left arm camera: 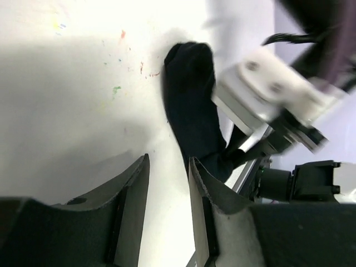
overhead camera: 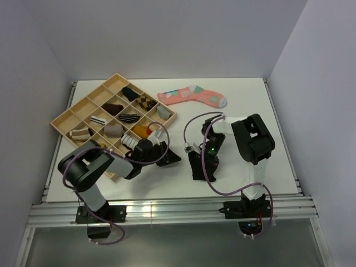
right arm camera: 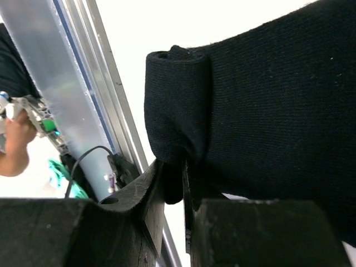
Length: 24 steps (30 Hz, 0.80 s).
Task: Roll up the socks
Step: Roll the sock at the center of the board.
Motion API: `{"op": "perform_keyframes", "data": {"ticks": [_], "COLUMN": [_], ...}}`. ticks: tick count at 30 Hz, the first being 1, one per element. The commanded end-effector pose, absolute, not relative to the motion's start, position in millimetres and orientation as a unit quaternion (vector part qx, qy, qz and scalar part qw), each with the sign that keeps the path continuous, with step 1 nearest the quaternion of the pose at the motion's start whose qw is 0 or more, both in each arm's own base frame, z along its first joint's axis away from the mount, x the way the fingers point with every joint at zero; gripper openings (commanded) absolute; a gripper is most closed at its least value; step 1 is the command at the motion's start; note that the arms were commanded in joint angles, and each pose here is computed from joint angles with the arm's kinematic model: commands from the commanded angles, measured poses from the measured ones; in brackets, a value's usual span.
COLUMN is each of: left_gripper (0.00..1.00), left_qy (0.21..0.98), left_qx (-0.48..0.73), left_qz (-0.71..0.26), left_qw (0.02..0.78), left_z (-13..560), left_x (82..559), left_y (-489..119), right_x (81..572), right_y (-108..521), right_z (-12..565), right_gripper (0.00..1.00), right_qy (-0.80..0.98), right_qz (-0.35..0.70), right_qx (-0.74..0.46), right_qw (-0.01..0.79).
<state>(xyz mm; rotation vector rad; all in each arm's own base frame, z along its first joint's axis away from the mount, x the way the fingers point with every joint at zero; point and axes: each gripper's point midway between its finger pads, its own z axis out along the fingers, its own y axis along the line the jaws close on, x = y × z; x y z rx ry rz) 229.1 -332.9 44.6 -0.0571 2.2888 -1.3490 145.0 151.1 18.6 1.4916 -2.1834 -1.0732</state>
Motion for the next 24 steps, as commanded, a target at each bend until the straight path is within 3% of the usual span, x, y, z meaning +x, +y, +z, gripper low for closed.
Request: {"op": "perform_keyframes", "data": {"ticks": [1, 6, 12, 24], "left_gripper": [0.4, 0.41, 0.45, 0.48], "left_qy": [0.771, 0.772, 0.765, 0.741], "left_qx": [-0.018, 0.14, 0.253, 0.327], "left_qz": [-0.53, -0.454, -0.416, -0.418], "left_qw": [0.352, 0.422, 0.422, 0.411], "left_z": [99, 111, 109, 81], "left_x": [245, 225, 207, 184], "left_y": [-322, -339, -369, -421], "right_x": [161, 170, 180, 181], "right_y": [144, 147, 151, 154], "right_z": [6, 4, 3, 1], "right_gripper": [0.08, 0.08, 0.08, 0.08], "right_qy": [-0.773, -0.789, -0.796, -0.8], "right_qz": [-0.332, -0.318, -0.316, -0.321], "right_qx": [0.522, 0.504, 0.494, 0.479], "right_qw": [0.144, 0.151, 0.151, 0.169]}}
